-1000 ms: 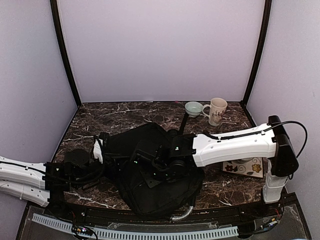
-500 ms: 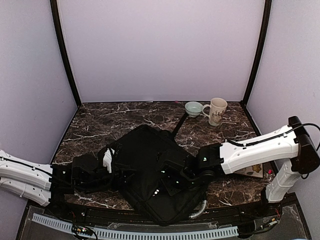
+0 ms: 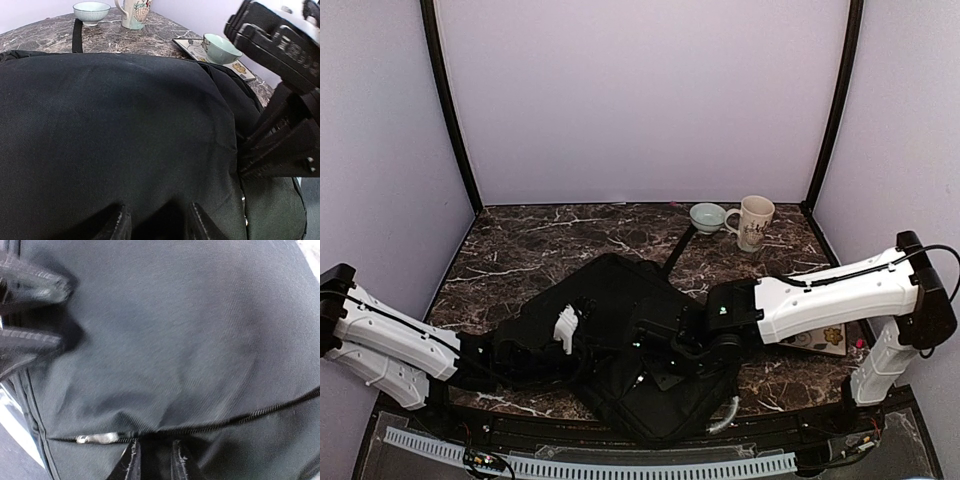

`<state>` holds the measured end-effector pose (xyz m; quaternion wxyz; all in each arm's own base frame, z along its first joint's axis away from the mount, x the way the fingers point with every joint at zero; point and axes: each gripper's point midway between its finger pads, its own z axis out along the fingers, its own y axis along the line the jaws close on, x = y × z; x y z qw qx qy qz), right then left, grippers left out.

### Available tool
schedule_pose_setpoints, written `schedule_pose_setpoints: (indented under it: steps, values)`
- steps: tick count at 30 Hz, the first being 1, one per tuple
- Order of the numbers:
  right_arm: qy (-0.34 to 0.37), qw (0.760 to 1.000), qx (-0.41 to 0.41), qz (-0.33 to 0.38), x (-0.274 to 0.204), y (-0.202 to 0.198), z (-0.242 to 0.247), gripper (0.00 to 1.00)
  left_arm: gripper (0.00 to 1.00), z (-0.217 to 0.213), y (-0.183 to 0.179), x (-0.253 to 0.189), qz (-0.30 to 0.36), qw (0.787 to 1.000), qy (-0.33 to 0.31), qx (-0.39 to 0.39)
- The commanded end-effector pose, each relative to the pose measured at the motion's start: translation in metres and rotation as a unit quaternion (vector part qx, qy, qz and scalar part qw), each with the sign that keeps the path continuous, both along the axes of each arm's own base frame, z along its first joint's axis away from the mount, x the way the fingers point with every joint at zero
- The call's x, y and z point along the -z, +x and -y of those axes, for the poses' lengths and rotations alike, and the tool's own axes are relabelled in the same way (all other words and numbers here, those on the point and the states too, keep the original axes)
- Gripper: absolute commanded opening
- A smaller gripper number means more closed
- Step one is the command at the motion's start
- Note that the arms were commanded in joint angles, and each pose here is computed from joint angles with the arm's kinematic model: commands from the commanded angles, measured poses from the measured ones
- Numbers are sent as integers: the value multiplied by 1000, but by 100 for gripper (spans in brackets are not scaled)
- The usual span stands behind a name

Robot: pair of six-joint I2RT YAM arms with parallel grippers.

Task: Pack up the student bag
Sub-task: Adjust the student bag at the center of the board.

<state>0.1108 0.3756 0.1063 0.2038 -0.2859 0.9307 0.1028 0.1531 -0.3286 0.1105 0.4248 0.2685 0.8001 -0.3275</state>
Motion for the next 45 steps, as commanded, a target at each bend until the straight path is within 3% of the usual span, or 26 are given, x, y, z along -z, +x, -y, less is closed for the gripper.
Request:
schedule_pose_setpoints:
  steps: [1, 12, 21, 30, 45]
  values:
    - [-70, 997, -18, 13, -4, -13, 12, 24, 39, 8, -5, 8, -11, 1000, -2, 14]
    - [5, 999, -44, 10, -41, -24, -22, 32, 36, 7, -3, 12, -7, 1000, 5, 10]
    - [9, 999, -51, -1, -20, -9, -33, 37, 34, 5, 0, 13, -6, 1000, 6, 1]
    - [42, 997, -29, -59, 6, 4, -17, 41, 32, -1, 4, 12, -2, 1000, 5, -16]
    - [91, 976, -115, -163, 14, -37, -40, 42, 31, 1, 4, 15, -2, 1000, 9, -15]
